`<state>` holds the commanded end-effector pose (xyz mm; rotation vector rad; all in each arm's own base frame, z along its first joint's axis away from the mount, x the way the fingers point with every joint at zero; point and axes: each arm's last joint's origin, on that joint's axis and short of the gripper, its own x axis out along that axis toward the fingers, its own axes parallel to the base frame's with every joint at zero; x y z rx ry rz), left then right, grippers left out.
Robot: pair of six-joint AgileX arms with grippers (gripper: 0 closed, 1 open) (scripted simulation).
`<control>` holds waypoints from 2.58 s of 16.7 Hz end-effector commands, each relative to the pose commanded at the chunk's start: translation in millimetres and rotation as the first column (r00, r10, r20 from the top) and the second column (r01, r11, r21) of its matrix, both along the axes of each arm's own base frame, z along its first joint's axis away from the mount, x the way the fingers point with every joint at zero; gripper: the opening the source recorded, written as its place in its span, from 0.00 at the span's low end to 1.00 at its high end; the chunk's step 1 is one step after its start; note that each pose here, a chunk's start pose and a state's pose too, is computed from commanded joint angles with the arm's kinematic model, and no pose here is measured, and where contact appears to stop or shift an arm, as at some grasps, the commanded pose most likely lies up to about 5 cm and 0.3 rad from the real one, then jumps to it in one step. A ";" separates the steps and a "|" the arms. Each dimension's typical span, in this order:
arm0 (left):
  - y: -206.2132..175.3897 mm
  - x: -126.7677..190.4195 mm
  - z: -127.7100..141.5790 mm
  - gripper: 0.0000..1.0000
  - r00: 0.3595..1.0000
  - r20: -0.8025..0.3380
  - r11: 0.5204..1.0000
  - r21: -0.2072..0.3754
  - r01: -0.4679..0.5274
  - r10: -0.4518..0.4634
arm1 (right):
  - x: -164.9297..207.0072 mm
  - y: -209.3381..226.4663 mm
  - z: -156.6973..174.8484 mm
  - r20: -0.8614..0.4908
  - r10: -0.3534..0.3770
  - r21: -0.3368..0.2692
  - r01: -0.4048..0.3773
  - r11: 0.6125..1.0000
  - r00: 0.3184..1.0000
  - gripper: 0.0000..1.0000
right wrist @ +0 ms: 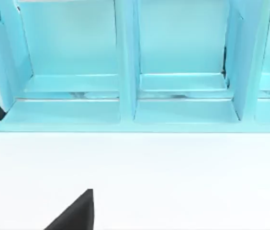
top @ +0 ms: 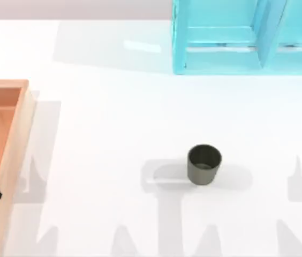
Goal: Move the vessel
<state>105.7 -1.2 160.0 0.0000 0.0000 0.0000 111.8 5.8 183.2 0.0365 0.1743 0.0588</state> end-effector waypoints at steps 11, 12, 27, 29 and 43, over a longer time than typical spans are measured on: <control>0.0 0.0 0.0 1.00 1.000 0.000 1.000 0.000 0.000 0.000 | 91.7 62.6 94.3 -0.654 0.135 0.116 -0.078 0.990 0.745 1.00; 0.0 0.0 0.0 1.00 1.000 0.000 1.000 0.000 0.000 0.000 | 104.9 73.7 98.7 -0.704 0.135 0.116 -0.074 0.990 0.698 1.00; 0.0 0.0 0.0 1.00 1.000 0.000 1.000 0.000 0.000 0.000 | 211.3 210.4 56.0 -0.983 -0.055 -0.060 -0.021 0.998 0.173 1.00; 0.0 0.0 0.0 1.00 1.000 0.000 1.000 0.000 0.000 0.000 | 211.3 210.4 56.0 -0.983 -0.055 -0.060 -0.021 0.998 0.173 1.00; 0.0 0.0 0.0 1.00 1.000 0.000 1.000 0.000 0.000 0.000 | 211.4 210.6 -43.5 -0.983 -0.055 -0.059 -0.021 0.998 0.174 1.00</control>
